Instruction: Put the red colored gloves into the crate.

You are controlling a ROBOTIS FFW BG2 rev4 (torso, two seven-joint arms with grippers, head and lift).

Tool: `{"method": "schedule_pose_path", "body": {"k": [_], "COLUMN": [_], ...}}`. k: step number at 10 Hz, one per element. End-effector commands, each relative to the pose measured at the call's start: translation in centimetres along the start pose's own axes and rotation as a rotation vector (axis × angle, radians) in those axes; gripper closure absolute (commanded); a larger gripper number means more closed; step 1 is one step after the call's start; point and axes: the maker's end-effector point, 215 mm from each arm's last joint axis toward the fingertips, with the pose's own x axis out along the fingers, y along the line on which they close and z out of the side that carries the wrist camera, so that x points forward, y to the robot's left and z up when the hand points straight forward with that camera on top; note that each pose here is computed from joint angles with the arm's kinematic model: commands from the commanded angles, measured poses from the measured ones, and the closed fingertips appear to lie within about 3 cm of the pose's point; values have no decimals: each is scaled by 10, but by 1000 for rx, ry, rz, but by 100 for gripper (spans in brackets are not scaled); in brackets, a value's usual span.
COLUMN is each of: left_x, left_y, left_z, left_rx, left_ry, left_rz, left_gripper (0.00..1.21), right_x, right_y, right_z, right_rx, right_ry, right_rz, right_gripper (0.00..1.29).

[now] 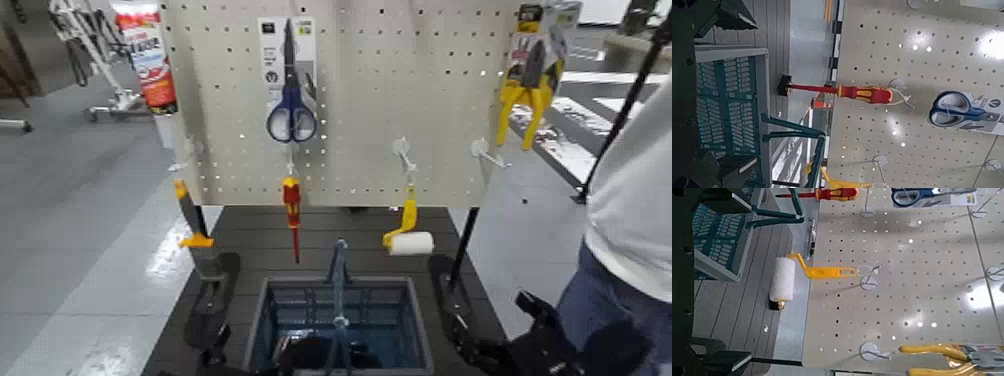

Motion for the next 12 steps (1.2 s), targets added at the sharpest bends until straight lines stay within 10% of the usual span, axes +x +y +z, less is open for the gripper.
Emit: {"method": "schedule_pose_path", "body": {"k": [1,12], "left_x": [-2,-6], "left_y": [1,6], "left_z": [0,3], "left_rx": [-4,7], "left_ry": [-2,-10], "left_rz": [7,20], "left_gripper": [11,11], "right_x": [-23,-39], "right_y": [12,11], "right_z": [1,8], "right_rx": [-8,-52], "right_ry": [-35,-41], "right_rz": [-66,-109], "right_gripper": [3,6]}}
